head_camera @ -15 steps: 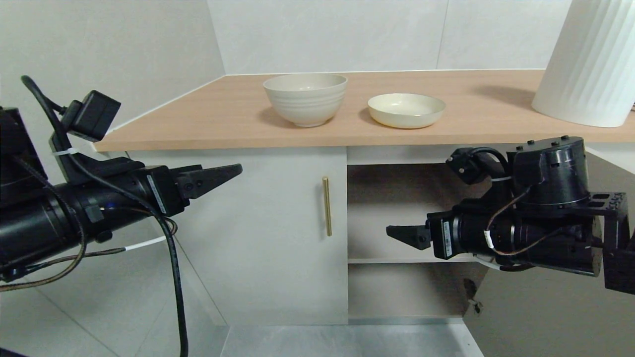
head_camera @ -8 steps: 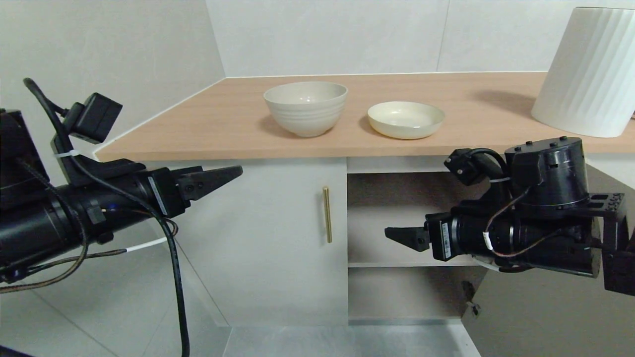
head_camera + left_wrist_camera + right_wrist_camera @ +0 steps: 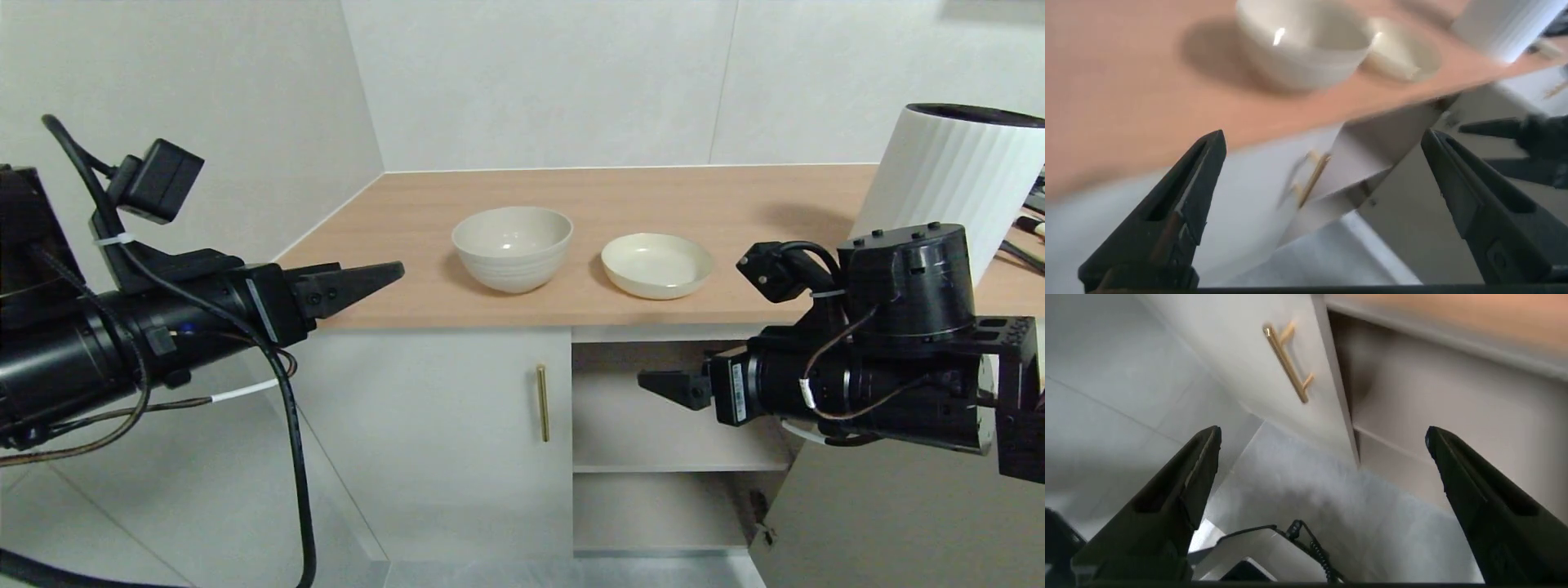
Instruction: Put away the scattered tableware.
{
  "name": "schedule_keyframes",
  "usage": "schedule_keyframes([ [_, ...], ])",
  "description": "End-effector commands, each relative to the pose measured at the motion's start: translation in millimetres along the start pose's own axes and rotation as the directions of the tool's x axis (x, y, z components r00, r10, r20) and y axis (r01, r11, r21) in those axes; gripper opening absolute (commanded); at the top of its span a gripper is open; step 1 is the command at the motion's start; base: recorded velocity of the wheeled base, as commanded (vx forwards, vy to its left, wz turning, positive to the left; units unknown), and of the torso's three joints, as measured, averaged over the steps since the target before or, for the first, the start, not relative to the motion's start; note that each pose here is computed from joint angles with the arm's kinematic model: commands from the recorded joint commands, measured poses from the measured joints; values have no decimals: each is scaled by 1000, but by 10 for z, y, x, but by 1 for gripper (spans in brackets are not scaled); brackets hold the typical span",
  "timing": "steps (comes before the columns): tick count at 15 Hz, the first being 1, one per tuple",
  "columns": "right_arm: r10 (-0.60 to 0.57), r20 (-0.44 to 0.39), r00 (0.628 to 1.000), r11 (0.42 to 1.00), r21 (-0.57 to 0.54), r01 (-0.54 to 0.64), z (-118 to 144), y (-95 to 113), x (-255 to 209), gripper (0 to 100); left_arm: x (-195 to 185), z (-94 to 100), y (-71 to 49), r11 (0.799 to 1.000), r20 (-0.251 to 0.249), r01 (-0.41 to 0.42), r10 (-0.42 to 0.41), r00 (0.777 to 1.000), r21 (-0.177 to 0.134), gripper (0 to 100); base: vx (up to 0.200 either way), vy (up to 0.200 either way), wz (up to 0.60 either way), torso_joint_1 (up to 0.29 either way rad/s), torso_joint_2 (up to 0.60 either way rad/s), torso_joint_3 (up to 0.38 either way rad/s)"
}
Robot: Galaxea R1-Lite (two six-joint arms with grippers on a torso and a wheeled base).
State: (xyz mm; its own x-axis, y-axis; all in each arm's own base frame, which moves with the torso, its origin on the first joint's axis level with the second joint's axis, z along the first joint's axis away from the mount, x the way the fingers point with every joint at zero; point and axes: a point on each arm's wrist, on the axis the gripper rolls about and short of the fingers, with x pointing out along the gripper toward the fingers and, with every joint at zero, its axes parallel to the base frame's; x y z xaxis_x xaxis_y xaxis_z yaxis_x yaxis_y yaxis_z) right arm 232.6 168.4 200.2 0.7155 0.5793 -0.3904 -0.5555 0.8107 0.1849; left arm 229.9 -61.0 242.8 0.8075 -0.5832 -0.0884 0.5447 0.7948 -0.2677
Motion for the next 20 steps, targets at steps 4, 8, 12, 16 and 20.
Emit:
schedule_keyframes([
  [4, -3, -12, 1000, 1000, 3, 3, -19, -22, 43, 100, 193, -48, 83, 998, -45, 30, -33, 998, -49, 100, 0, 0, 0, 196, -489, -284],
  [8, -14, -10, 1000, 1000, 8, 14, -10, -62, 54, 100, 561, 86, 187, 979, -62, 14, -27, 998, -202, 100, 0, 0, 0, 214, -502, -287],
  [12, -33, -26, 999, 999, -9, 33, -36, -125, 108, 100, 698, -21, 238, 962, -146, -60, 21, 989, -266, 100, 0, 0, 0, 91, -198, -110],
  [16, -66, -83, 994, 996, 50, 70, 177, -126, 104, 100, 908, -71, 314, 926, -185, -210, 157, 970, -315, 100, 0, 0, 0, 0, 0, 0],
  [20, -236, -75, 969, 946, 213, 247, 349, -259, 383, 100, 1202, -242, 310, 867, -272, -324, 230, 934, -379, 100, 0, 0, 0, 0, 0, 0],
])
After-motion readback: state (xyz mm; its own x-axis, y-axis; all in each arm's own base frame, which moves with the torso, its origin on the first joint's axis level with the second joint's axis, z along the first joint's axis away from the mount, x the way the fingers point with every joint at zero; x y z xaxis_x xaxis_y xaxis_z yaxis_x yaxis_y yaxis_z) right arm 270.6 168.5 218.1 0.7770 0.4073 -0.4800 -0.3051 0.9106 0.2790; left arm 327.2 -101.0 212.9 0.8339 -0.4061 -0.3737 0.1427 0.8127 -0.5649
